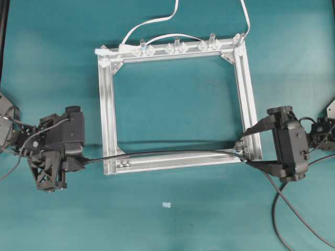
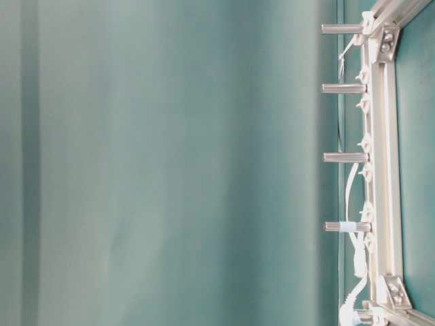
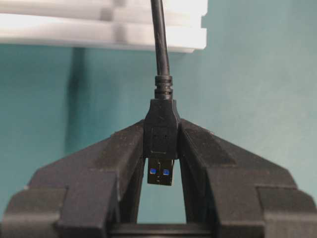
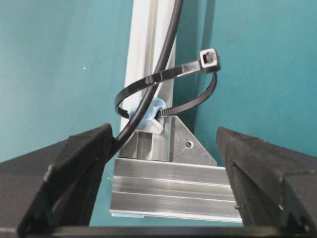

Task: Insert the wire through the string loop located on the right side.
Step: 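Open the left gripper and release the cable at the left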

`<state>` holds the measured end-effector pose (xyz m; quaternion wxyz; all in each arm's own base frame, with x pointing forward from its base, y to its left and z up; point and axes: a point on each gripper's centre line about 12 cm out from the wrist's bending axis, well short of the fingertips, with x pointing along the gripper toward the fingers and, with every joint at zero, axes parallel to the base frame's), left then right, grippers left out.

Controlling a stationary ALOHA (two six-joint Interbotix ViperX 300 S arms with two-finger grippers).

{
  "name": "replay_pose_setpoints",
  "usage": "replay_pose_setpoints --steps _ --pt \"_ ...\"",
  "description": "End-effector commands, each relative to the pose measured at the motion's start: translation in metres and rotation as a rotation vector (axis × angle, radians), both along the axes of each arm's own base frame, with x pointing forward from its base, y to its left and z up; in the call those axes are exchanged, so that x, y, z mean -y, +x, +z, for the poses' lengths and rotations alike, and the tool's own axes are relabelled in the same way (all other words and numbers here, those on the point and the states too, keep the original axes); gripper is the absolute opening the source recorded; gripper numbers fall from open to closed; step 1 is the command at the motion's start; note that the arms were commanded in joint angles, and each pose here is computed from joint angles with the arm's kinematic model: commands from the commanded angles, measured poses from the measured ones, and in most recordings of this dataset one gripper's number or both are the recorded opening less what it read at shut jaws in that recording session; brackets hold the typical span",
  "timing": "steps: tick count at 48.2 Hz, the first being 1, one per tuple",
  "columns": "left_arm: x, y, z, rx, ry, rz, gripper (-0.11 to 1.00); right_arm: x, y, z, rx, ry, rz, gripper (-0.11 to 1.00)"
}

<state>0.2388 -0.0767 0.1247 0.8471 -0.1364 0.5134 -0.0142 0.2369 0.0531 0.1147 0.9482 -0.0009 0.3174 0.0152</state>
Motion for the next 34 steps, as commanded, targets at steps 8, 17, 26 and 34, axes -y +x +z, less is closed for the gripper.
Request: replay_pose_setpoints --steps 8,17,26,34 --pt "0.0048 0.0065 0.0035 -0.008 -0.005 0.0 0.22 -0.0013 0.0018 0.0043 0.017 0.005 0.002 0.93" --pt "0.005 0.0054 0.0021 -0.027 0.001 -0.004 0.73 -0.0013 0.0018 0.0043 0.017 0.005 0.002 0.93" --pt "0.0047 0.006 0.0033 -0.023 -0.001 -0.002 0.64 -0.0016 0.0028 0.0051 0.02 0.006 0.002 0.93" --pt "0.0043 0.006 0.0096 0.004 0.003 -0.016 0.64 -0.0021 0.0042 0.0094 0.036 0.011 0.002 0.93"
